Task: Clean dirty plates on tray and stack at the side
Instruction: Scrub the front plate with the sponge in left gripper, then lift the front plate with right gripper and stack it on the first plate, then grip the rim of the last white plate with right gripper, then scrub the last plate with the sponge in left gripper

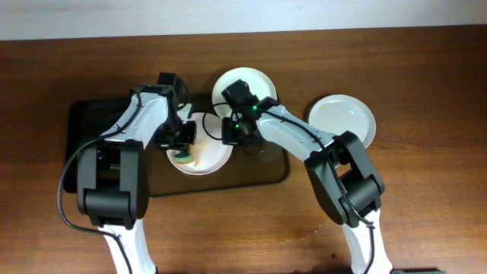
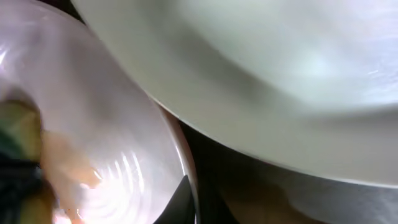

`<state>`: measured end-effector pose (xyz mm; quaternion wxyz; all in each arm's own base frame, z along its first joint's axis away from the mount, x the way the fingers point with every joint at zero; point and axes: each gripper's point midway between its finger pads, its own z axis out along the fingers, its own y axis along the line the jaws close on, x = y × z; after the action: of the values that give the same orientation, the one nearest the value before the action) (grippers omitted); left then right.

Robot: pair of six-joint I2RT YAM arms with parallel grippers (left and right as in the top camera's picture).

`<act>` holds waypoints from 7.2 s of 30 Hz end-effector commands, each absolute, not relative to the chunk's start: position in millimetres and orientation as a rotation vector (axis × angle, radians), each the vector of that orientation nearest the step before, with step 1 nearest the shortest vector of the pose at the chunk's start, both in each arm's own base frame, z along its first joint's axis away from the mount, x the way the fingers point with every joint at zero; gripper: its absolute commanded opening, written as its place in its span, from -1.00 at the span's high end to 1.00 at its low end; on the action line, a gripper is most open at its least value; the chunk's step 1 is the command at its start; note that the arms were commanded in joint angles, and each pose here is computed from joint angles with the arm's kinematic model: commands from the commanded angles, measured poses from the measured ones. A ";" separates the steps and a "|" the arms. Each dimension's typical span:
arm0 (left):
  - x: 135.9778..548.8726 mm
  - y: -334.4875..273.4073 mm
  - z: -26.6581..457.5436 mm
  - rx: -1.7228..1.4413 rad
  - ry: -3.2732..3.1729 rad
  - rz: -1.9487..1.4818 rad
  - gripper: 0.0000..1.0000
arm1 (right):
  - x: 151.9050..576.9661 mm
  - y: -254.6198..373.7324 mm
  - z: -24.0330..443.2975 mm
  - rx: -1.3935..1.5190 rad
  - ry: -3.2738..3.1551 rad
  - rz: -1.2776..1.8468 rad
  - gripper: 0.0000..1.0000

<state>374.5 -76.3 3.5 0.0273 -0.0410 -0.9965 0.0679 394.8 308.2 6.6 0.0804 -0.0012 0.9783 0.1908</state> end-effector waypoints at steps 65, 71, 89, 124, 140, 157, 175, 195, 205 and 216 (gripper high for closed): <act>488.3 20.2 140.3 0.302 -3.398 0.173 0.99 | 355.8 247.1 303.8 -0.129 1.746 -0.818 0.92; 487.9 20.1 140.1 0.301 -3.396 0.173 0.99 | 385.3 175.2 305.8 -0.039 2.180 -0.165 0.92; 491.2 20.4 141.1 0.302 -3.410 0.174 0.99 | 405.9 -69.0 59.0 0.902 2.865 0.100 0.58; 492.4 11.4 141.7 0.278 -3.412 0.212 0.99 | 413.7 281.1 69.1 -0.127 2.866 0.490 0.08; 469.9 -54.6 77.8 0.282 -3.255 0.441 0.99 | 437.1 297.8 7.8 -0.333 2.811 0.589 0.91; 389.6 -134.1 -23.8 -0.229 -3.080 0.579 0.99 | 443.4 266.1 -0.9 0.163 2.910 0.615 0.92; 411.8 -90.1 -26.1 -0.169 -3.168 0.511 0.99 | 433.8 261.8 -9.9 0.184 2.941 0.815 0.92; 398.0 -97.0 -30.0 -0.384 -3.130 0.393 0.99 | 435.1 258.0 -11.9 0.192 2.941 0.778 0.92; 449.8 -123.8 -14.8 -0.383 -3.316 0.643 0.99 | 435.9 258.2 -11.7 0.191 2.937 0.778 0.92; 411.9 -64.3 -34.6 -0.153 -3.211 0.081 0.99 | 435.8 258.1 -11.8 0.191 2.938 0.777 0.92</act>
<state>462.0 -81.4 5.2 -0.1441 -0.0385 -0.9880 0.0407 441.3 272.6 5.5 0.0573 0.0472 0.9554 0.2858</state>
